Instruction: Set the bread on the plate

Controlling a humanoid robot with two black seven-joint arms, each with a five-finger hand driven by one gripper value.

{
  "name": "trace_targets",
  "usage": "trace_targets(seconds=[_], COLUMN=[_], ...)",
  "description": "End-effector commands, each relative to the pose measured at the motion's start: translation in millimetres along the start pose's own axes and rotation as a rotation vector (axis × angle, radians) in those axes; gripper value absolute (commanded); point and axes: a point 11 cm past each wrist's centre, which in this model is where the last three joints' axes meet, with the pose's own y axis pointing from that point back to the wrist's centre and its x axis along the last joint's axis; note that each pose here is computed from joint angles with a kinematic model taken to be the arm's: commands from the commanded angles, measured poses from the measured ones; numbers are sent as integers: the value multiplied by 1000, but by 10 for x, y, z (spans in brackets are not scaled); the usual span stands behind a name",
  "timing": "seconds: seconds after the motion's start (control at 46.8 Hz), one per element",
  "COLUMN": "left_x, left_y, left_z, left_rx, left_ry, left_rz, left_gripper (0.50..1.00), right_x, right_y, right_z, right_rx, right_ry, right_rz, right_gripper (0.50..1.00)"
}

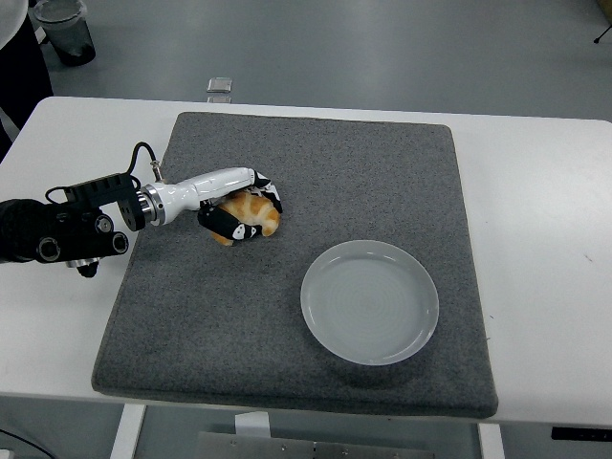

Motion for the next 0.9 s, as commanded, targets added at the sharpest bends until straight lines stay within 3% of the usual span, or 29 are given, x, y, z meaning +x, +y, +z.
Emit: trace_targets(seconds=[0.0,0.385,0.876], left_x=[116,872,2070], left_y=[-7,126,243], left_z=[-27,46,837], left_rx=[8,10,-95], left_ry=[-5,-82,-191], left_rz=[36,147,186], left_gripper=[500,500,500], right_x=[0,1,2], right_y=[0,0,1], right_z=[0,-9,-16], right_rx=[0,2,2], right_ry=[0,0,0], right_rz=[0,0,0], right_gripper=[930,930,930])
